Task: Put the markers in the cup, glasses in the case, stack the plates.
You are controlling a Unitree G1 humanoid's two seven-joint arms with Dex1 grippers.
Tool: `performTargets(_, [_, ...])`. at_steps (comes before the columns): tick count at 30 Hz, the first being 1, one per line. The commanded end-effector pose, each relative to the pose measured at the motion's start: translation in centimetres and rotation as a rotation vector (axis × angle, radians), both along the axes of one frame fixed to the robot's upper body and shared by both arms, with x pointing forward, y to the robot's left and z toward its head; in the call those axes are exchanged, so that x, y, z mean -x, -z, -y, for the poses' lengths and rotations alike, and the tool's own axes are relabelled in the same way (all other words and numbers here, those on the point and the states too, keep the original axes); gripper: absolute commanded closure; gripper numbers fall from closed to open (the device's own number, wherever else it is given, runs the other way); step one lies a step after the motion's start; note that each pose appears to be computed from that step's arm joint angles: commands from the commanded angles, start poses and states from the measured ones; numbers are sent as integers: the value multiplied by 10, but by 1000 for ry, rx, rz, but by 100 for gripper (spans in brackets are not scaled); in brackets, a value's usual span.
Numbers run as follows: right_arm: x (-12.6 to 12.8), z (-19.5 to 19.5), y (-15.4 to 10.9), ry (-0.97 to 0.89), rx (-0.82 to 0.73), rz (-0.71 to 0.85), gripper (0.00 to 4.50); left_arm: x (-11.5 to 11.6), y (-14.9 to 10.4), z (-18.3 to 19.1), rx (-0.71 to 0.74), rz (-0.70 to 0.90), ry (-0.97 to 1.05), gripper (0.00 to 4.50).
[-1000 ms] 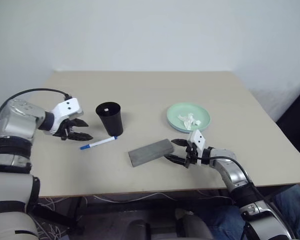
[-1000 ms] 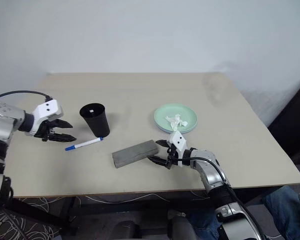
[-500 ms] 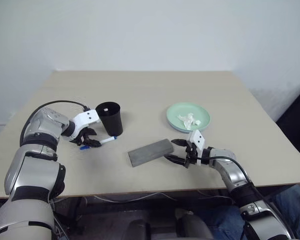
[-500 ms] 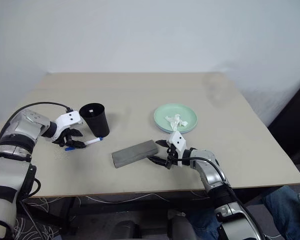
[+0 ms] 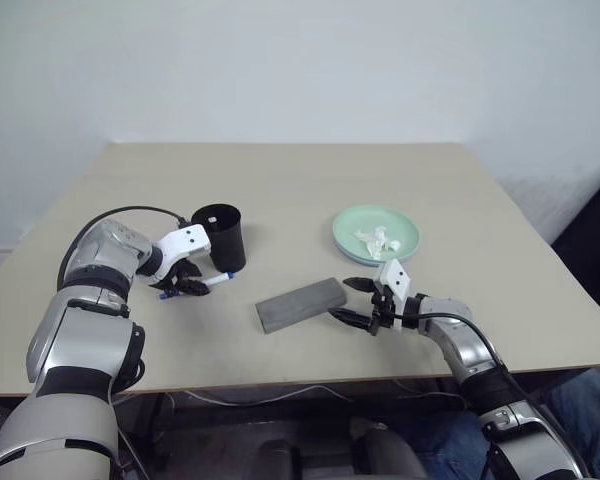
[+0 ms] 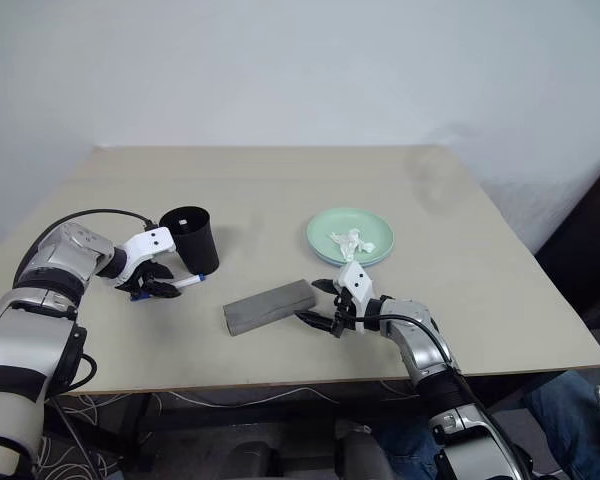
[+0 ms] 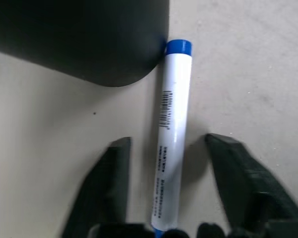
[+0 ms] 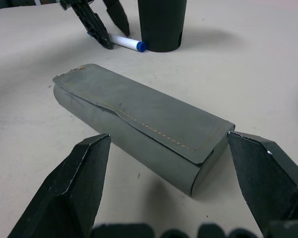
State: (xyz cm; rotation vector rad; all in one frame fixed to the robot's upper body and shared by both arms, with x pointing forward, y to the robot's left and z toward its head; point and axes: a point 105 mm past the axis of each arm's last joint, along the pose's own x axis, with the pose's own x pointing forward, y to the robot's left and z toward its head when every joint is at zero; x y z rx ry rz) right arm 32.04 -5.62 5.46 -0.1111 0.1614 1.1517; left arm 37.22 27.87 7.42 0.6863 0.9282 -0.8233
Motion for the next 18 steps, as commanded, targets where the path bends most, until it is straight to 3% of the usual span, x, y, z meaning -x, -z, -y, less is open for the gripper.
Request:
performTargets(1, [-5, 0, -17, 6, -26, 61, 43, -1, -5, -5, -21, 10, -6, 360])
performTargets(4, [-6, 0, -17, 6, -27, 59, 43, 1, -6, -8, -18, 8, -9, 441])
performTargets(18, [-3, -2, -15, -2, -31, 49, 43, 24, -16, -11, 87, -29, 159, 441])
